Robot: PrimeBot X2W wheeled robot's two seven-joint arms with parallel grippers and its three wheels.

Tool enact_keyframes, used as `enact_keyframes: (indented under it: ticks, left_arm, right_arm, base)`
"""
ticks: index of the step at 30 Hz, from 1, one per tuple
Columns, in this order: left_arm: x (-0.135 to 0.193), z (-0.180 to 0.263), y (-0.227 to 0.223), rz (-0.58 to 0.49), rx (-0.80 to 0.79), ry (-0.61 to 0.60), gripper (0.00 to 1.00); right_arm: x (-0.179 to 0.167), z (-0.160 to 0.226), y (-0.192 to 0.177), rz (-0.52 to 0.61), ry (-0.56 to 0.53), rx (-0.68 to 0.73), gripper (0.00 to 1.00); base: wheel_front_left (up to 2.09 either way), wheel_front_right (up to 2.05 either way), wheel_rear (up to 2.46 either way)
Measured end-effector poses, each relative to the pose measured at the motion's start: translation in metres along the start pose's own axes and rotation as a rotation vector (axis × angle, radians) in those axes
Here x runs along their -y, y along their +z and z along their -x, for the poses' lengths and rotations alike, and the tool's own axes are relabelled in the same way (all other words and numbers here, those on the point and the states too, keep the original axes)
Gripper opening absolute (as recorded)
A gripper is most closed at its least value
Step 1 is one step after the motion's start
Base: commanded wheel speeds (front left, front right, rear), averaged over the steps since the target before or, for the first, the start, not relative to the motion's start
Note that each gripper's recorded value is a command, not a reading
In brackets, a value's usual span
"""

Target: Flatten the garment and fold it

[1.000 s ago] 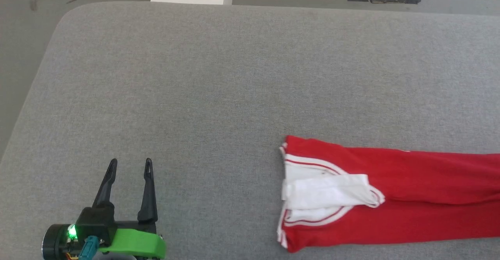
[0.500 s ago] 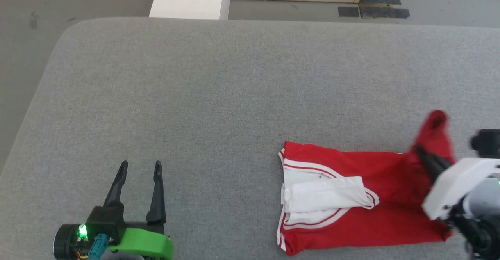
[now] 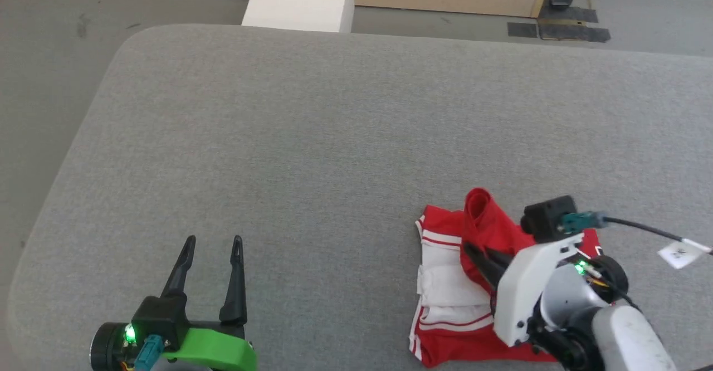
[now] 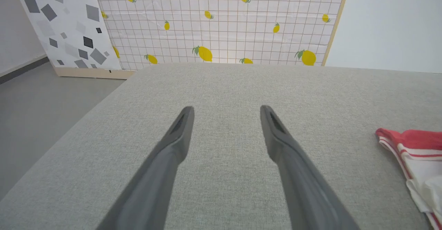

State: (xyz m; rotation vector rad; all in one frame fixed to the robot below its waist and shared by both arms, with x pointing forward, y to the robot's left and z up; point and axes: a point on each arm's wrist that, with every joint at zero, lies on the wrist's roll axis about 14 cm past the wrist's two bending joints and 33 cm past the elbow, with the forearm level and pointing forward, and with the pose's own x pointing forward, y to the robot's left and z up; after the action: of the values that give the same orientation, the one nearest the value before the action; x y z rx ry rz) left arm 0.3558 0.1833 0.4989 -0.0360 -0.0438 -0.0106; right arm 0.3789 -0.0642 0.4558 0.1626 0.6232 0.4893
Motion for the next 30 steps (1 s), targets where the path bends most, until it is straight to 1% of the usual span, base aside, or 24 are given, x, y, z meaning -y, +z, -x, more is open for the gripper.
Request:
enact_keyframes:
  ticks: [6,10,11,12,13,14,18,20,22,25,26,28,30]
  left_arm:
    - [-0.006,0.008,-0.002,0.01,-0.01,0.024,1.0]
    - [-0.011,0.01,-0.003,0.012,-0.013,0.044,1.0]
    - [-0.013,0.01,-0.003,0.011,-0.013,0.049,1.0]
    - [-0.014,0.01,-0.003,0.011,-0.013,0.05,1.0]
    - [-0.014,0.01,-0.003,0.011,-0.012,0.049,1.0]
    - [-0.014,0.009,-0.003,0.011,-0.012,0.051,1.0]
    - [-0.012,0.006,-0.004,0.014,-0.012,0.043,1.0]
    - [-0.008,0.004,-0.004,0.018,-0.012,0.033,1.0]
    - [-0.005,0.002,-0.003,0.021,-0.009,0.023,1.0]
    - [-0.001,-0.002,-0.002,0.025,-0.003,0.009,1.0]
    - [0.001,-0.003,-0.002,0.026,-0.002,0.003,1.0]
    - [0.004,-0.006,-0.002,0.028,-0.001,-0.007,1.0]
    - [0.006,-0.009,-0.003,0.029,-0.005,-0.012,1.0]
  right_arm:
    - [0.003,-0.024,-0.031,0.009,-0.023,-0.096,0.0]
    - [0.004,-0.04,-0.046,0.035,-0.034,-0.158,0.0]
    - [0.005,-0.043,-0.05,0.045,-0.038,-0.177,0.18]
    - [0.005,-0.046,-0.051,0.053,-0.04,-0.185,0.43]
    - [0.005,-0.048,-0.052,0.059,-0.04,-0.19,0.87]
    - [0.004,-0.051,-0.05,0.065,-0.037,-0.191,1.0]
    - [-0.01,-0.053,-0.034,0.08,0.004,-0.156,1.0]
    - [-0.015,-0.049,-0.017,0.065,0.023,-0.113,1.0]
    - [-0.011,-0.041,0.003,0.049,0.02,-0.056,1.0]
    - [0.021,-0.019,0.037,0.042,-0.055,0.05,1.0]
    - [0.038,-0.008,0.044,0.033,-0.101,0.081,1.0]
    - [0.075,0.015,0.048,-0.006,-0.2,0.118,1.0]
    - [0.104,0.034,0.039,-0.025,-0.293,0.111,1.0]
  base:
    - [0.0,0.0,0.0]
    - [0.0,0.0,0.0]
    - [0.0,0.0,0.0]
    - [0.0,0.0,0.0]
    - [0.0,0.0,0.0]
    - [0.0,0.0,0.0]
    - [0.0,0.0,0.0]
    - [0.0,0.0,0.0]
    - [0.0,0.0,0.0]
    - [0.0,0.0,0.0]
    - [0.0,0.0,0.0]
    - [0.0,0.0,0.0]
    - [0.0,0.0,0.0]
